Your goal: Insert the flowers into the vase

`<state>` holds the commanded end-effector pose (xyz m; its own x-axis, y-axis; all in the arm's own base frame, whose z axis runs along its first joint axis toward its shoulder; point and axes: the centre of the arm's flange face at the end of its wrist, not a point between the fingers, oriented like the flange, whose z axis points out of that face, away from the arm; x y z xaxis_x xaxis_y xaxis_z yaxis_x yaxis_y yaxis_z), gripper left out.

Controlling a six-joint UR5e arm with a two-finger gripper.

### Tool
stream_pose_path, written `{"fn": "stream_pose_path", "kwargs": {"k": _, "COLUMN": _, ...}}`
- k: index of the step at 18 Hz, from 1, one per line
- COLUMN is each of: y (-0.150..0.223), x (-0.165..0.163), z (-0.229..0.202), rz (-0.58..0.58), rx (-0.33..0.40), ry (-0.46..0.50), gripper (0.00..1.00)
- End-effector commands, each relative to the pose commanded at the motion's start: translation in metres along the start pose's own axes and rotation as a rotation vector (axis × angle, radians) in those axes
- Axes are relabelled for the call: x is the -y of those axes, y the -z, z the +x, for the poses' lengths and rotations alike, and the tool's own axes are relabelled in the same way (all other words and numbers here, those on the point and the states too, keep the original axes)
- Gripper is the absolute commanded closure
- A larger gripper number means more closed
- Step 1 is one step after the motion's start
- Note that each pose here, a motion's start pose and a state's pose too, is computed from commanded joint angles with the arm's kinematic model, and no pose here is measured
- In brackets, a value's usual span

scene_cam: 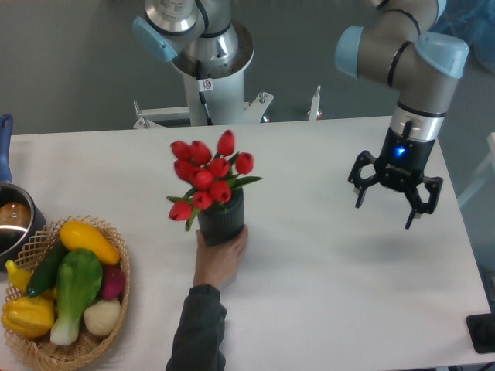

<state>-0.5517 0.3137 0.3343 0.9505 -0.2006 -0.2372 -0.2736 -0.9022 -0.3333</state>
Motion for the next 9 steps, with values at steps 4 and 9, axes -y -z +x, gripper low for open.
{"fn": "stream_pose_path", "kwargs": {"k": 4, "y": -0.009, "x": 0.015, "z": 0.01, "rz": -0.097, "rx": -0.015, "ry": -0.051, "gripper": 0.0}}
{"fn": "stream_pose_path", "kwargs": {"k": 9, "y": -0.016, "x": 0.025, "z": 0.019, "rz": -0.167, "rx": -0.028, "ry": -0.073, "gripper": 0.0}}
